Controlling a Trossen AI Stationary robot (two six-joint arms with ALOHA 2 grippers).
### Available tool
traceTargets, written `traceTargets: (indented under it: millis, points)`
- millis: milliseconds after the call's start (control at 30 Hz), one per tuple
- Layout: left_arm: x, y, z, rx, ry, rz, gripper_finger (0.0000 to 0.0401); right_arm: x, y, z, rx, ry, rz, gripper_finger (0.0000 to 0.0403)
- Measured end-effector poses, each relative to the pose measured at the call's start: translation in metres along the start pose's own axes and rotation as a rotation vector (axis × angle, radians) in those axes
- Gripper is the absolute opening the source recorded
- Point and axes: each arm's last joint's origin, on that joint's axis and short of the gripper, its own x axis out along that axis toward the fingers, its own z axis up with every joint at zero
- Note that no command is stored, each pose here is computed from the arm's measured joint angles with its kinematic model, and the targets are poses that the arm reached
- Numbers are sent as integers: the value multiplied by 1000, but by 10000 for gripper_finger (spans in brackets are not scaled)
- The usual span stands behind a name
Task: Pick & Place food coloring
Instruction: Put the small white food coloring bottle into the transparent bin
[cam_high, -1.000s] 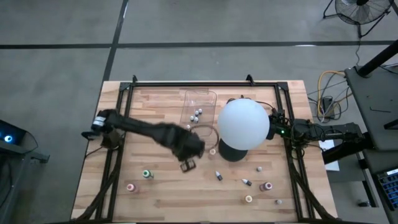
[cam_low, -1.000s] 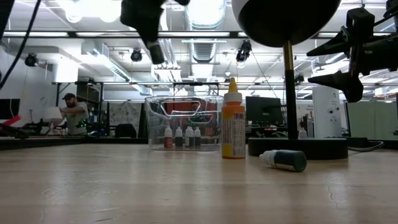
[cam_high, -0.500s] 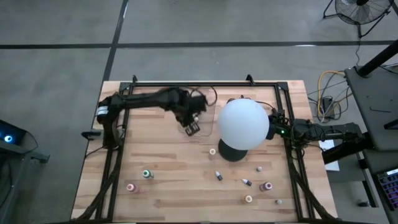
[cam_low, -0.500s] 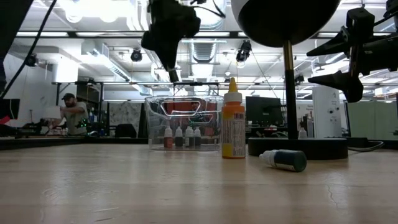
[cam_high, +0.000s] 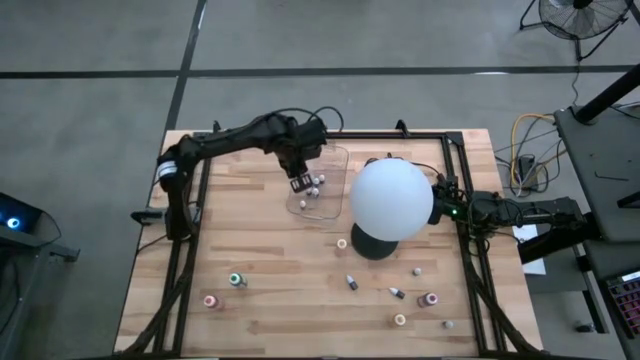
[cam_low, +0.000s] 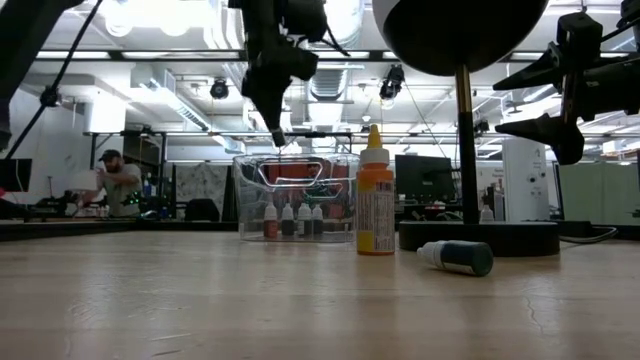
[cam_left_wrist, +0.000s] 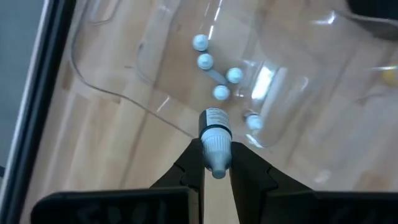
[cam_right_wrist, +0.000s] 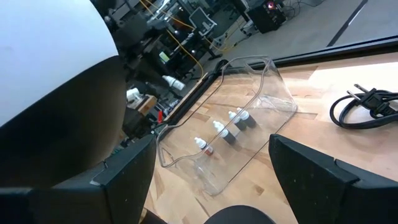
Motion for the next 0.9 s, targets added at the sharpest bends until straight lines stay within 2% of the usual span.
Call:
traceTargets:
  millis: [333, 500, 667, 900]
  points:
    - [39, 18, 17, 20, 68, 12, 26, 0, 0, 0, 0, 0, 0, 302]
    - [57, 17, 29, 23, 94, 11, 26, 0, 0, 0, 0, 0, 0, 302]
    - [82, 16, 34, 17, 176, 15, 26, 0, 0, 0, 0, 0, 0, 302]
    - [103, 6, 38, 35, 203, 75, 26, 0, 0, 0, 0, 0, 0, 302]
